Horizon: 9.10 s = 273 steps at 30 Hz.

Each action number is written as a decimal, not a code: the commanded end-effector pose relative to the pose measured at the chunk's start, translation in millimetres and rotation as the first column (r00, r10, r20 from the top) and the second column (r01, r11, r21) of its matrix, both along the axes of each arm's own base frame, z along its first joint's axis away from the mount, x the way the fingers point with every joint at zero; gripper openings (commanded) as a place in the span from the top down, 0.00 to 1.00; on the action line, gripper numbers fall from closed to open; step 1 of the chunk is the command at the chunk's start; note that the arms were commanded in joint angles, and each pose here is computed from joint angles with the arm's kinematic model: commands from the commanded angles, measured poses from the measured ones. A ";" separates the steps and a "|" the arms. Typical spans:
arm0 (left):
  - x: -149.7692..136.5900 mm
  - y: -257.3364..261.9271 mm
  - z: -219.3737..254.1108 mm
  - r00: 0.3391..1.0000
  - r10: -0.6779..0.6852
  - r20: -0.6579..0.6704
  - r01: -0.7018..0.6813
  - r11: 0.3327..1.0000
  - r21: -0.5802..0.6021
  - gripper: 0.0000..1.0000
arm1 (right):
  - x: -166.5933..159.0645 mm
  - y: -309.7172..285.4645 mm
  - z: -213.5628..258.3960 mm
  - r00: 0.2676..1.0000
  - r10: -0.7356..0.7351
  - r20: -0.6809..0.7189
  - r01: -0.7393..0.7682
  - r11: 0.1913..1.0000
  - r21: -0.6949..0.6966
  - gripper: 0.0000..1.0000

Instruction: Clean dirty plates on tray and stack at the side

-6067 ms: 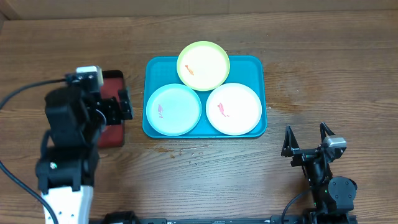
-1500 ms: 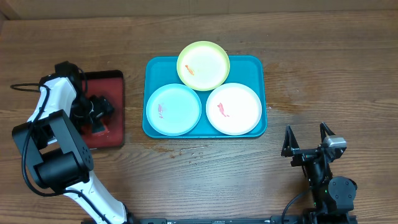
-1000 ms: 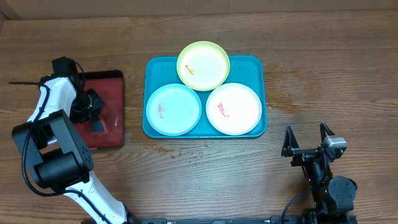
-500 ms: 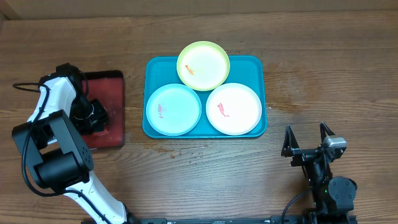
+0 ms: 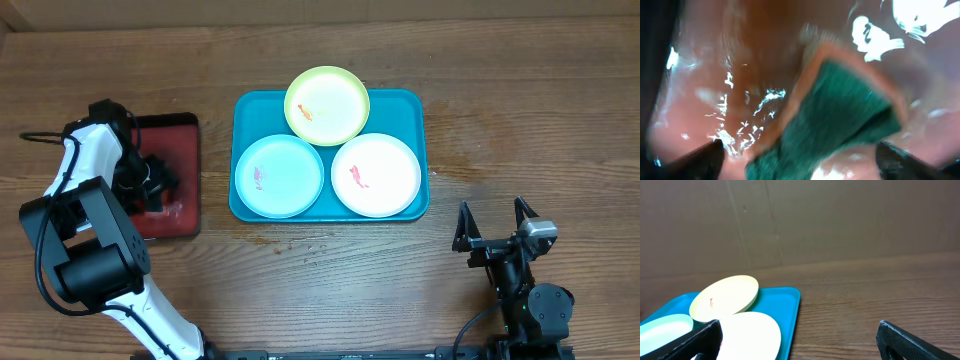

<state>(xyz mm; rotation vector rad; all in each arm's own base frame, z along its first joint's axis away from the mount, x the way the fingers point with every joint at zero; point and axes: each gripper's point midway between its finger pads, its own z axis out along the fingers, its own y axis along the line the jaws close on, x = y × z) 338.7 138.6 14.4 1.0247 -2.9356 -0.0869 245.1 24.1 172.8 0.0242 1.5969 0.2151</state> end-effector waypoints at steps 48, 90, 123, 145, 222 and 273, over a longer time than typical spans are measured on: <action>-7.0 -1.6 -5.6 0.991 -0.126 -0.043 0.126 0.992 -0.016 0.60 | 0.1 -0.5 -2.1 1.000 -0.005 0.003 0.005 1.000 -0.003 0.00; 62.7 5.1 154.9 0.979 -0.128 0.157 0.134 0.991 -0.023 0.96 | 0.1 -0.5 -2.1 1.000 -0.005 0.003 0.005 1.000 -0.003 0.00; 46.1 -9.8 113.0 0.991 -0.075 0.107 0.083 0.994 -0.070 0.96 | 0.1 -0.5 -2.1 1.000 -0.005 0.003 0.005 1.000 -0.003 0.00; 64.9 -44.7 197.4 0.897 -0.129 0.423 0.188 0.977 -0.101 0.96 | -44.6 59.2 108.9 0.839 0.356 0.412 -0.460 0.868 0.185 0.00; 71.8 -109.8 157.6 0.896 -0.276 0.347 0.333 0.936 -0.117 0.96 | 210.9 303.6 -61.9 0.444 0.412 -0.796 -0.442 0.873 0.205 0.39; 57.2 -247.1 33.7 0.818 -0.417 0.396 0.522 0.827 -0.208 0.96 | 155.5 292.9 -167.1 0.230 0.167 -0.959 -0.398 0.915 0.064 0.85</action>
